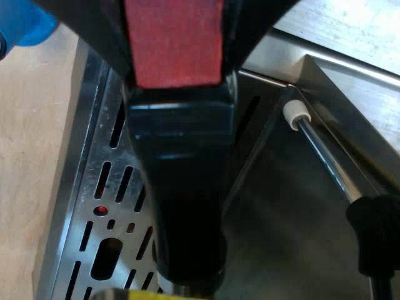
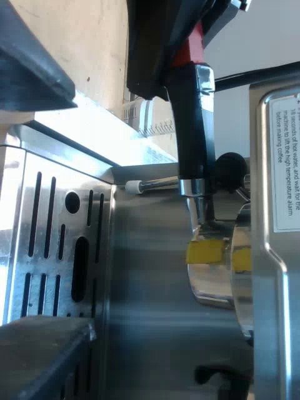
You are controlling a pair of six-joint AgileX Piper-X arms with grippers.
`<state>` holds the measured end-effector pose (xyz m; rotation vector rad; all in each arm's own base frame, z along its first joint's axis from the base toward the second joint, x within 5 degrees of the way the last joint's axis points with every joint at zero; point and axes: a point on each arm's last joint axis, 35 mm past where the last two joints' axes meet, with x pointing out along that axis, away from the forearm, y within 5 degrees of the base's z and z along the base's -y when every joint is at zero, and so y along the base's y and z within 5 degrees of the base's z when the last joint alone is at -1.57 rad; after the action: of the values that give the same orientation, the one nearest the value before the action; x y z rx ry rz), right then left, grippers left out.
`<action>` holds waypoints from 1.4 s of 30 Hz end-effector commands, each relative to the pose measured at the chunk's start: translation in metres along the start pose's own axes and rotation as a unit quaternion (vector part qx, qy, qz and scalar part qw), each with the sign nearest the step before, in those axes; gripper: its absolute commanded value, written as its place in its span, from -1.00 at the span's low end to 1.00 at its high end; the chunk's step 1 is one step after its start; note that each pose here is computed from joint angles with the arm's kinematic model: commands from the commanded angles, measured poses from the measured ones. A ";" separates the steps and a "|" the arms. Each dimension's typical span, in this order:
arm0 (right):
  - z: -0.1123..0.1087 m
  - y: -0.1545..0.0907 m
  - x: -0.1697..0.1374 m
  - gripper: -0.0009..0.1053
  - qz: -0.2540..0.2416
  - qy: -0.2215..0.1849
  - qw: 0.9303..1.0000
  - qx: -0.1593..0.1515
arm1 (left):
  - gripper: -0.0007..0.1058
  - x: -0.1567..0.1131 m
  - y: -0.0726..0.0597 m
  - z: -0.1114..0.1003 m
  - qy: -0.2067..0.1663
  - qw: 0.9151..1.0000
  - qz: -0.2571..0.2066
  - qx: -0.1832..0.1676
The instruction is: Put the handle in the coffee machine
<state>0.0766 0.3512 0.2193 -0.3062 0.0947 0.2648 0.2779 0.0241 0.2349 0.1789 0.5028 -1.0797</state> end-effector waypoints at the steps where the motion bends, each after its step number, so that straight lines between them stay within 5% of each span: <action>1: -0.001 -0.001 0.002 0.31 -0.005 0.000 1.000 -0.005 | -0.98 -0.004 0.001 0.016 -0.071 0.997 -0.027 0.030; 18: -0.001 -0.001 0.002 0.31 -0.005 0.000 1.000 -0.005 | -0.98 -0.006 -0.001 0.022 -0.111 0.992 -0.053 0.008; 28: -0.001 -0.001 0.002 0.31 -0.005 0.000 1.000 -0.005 | -0.98 -0.017 -0.012 0.036 -0.129 0.989 -0.048 0.049; 42: -0.001 -0.001 0.002 0.31 -0.005 0.000 1.000 -0.005 | -0.98 -0.019 -0.016 0.040 -0.169 0.981 -0.092 0.024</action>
<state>0.0766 0.3512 0.2193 -0.3062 0.0947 0.2648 0.2723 0.0217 0.2432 0.0710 0.5149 -1.0631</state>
